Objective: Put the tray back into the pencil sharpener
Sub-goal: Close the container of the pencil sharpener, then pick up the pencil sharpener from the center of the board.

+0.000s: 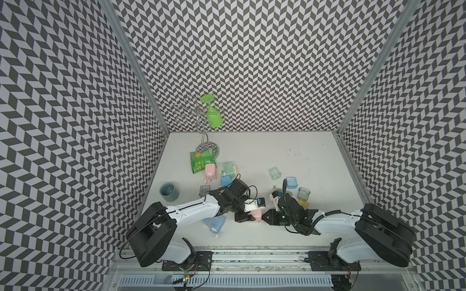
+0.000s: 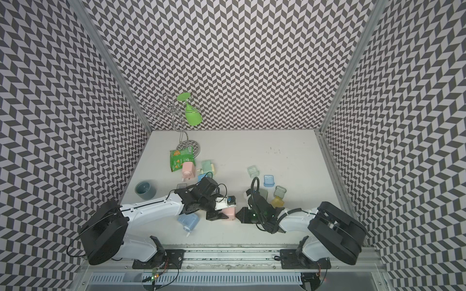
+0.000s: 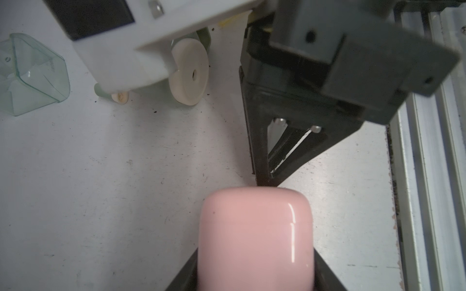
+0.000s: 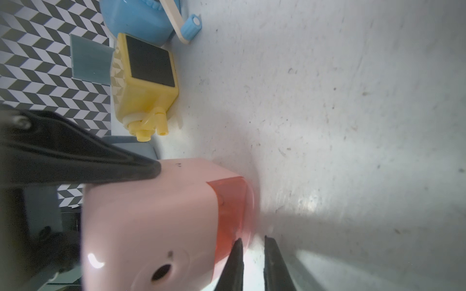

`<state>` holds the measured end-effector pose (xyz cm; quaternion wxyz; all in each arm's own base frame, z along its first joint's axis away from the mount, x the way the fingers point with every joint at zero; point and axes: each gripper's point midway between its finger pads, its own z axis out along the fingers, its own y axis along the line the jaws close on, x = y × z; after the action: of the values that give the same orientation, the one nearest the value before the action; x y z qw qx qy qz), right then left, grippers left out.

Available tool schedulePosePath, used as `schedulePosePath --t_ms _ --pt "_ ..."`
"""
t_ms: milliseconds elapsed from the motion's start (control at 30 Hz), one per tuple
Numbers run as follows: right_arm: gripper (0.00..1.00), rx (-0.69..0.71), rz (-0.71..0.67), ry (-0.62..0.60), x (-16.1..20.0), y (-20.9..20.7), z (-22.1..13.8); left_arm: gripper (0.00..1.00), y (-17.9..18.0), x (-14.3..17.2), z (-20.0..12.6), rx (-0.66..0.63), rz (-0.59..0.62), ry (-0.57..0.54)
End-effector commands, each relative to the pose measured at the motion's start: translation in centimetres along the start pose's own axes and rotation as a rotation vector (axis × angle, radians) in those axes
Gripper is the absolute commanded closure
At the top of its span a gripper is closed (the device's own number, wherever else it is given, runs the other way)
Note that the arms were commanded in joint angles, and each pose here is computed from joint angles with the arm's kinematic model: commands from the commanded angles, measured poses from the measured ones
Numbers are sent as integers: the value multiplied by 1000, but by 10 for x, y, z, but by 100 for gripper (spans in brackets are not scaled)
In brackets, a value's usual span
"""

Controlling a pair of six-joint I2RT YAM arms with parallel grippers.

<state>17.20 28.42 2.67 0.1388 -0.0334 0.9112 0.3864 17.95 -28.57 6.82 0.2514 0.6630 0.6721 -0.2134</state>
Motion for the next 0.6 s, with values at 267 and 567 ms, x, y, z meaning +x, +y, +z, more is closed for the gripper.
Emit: schedulePosePath --t_ms 267,567 --pt "78 56 28 -206 -32 4 -42 76 4 -3 0 -32 -14 -5" --pt "76 165 7 -468 -67 -1 -108 100 19 -29 -21 -117 -146 -95"
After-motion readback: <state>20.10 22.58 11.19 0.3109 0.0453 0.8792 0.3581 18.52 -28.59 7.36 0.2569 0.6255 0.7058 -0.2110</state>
